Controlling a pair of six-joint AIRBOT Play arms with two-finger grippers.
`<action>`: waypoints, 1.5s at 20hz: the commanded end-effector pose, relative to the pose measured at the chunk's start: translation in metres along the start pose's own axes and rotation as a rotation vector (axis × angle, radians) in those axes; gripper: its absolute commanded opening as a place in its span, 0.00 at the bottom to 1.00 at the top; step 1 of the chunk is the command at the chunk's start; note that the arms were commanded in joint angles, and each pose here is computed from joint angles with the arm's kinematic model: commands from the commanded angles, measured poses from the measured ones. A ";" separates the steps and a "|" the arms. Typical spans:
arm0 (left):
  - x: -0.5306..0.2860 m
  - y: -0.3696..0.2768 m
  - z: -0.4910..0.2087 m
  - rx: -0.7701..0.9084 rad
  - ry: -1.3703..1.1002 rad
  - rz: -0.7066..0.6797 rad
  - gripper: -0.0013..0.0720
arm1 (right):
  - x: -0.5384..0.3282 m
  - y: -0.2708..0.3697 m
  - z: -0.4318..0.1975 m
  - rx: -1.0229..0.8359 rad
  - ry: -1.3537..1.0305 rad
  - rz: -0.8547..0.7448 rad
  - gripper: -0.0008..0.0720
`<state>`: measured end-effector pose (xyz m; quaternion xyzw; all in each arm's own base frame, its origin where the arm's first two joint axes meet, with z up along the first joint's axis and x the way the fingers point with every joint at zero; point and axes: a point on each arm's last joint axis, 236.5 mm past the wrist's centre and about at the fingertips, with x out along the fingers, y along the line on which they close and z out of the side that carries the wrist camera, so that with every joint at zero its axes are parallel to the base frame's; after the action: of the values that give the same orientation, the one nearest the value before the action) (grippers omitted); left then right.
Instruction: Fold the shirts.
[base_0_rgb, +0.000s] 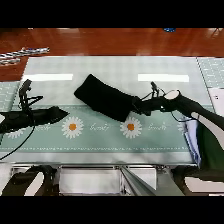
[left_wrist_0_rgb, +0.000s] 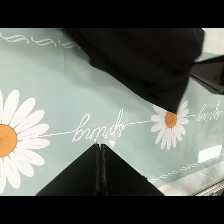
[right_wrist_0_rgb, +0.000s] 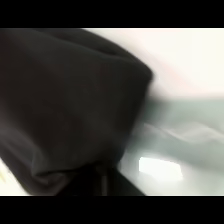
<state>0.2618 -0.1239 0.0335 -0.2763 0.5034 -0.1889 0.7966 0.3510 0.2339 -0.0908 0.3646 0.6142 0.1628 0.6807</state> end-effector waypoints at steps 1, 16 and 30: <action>0.000 0.000 0.000 -0.001 0.000 0.001 0.05 | 0.013 0.025 0.007 -0.077 0.018 0.028 0.04; 0.000 0.000 0.000 0.000 0.002 0.000 0.05 | -0.162 0.210 0.081 -0.558 -0.233 0.098 0.04; -0.001 -0.021 0.008 -0.048 -0.029 -0.089 0.05 | -0.476 0.081 0.089 -0.196 -0.668 -0.162 0.04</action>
<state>0.2648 -0.1340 0.0445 -0.3070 0.4915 -0.2028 0.7894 0.4045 -0.0041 0.3040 0.2576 0.3519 0.1103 0.8931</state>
